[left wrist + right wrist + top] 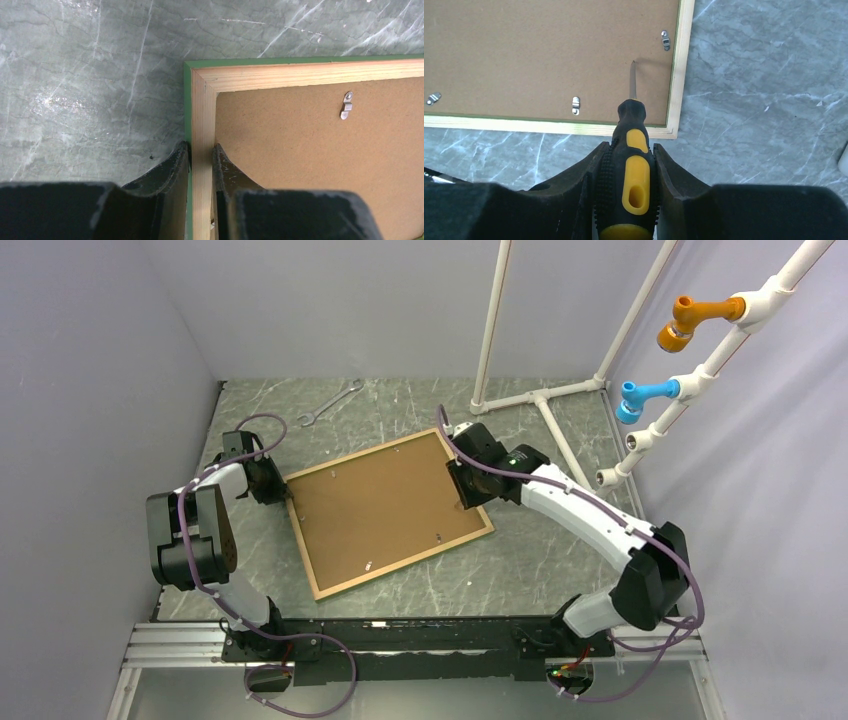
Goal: Take the photo out of the frame
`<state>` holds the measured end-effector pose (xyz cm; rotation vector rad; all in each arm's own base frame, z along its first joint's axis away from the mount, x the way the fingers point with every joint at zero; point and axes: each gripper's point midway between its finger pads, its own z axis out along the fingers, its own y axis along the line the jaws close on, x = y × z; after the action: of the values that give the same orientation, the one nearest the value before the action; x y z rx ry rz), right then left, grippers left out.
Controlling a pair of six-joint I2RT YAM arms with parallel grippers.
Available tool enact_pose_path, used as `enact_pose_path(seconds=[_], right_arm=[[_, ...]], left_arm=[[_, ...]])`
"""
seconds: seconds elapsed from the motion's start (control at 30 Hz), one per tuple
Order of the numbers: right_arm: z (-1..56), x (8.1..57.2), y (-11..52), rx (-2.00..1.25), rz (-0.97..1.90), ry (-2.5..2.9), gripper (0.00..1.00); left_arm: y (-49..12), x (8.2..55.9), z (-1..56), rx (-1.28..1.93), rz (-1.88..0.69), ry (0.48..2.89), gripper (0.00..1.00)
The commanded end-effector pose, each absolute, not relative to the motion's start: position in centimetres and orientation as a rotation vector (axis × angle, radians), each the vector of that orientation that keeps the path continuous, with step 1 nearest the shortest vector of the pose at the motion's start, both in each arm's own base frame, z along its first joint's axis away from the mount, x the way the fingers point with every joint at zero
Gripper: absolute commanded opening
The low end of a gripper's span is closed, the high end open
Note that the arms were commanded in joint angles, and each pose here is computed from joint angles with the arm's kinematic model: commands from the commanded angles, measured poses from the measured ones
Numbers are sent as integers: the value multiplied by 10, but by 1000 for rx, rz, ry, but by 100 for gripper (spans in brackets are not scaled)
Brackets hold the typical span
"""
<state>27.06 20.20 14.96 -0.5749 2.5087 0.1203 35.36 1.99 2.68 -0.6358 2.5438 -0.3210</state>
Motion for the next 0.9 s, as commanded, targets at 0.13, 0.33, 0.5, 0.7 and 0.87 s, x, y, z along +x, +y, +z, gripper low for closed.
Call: enact_pose_path(seconds=[0.13,0.33,0.5,0.7,0.87], right_arm=[[209,277,191,-392,156,2329,0],[208,272,183,-333,181,2273,0],[206,269,175,-324,166,2248,0],[211,266,169,-326,169,2207,0],[219,263,171,-337,214,2163,0]], left_arm=[[20,370,43,-569,-341,2493,6],[25,371,60,-589,-275,2469,35],[35,367,88,-647,-190,2427,51],[35,353,143,-653,-140,2269,59],[-16,316,156,-725,-480,2169,72]])
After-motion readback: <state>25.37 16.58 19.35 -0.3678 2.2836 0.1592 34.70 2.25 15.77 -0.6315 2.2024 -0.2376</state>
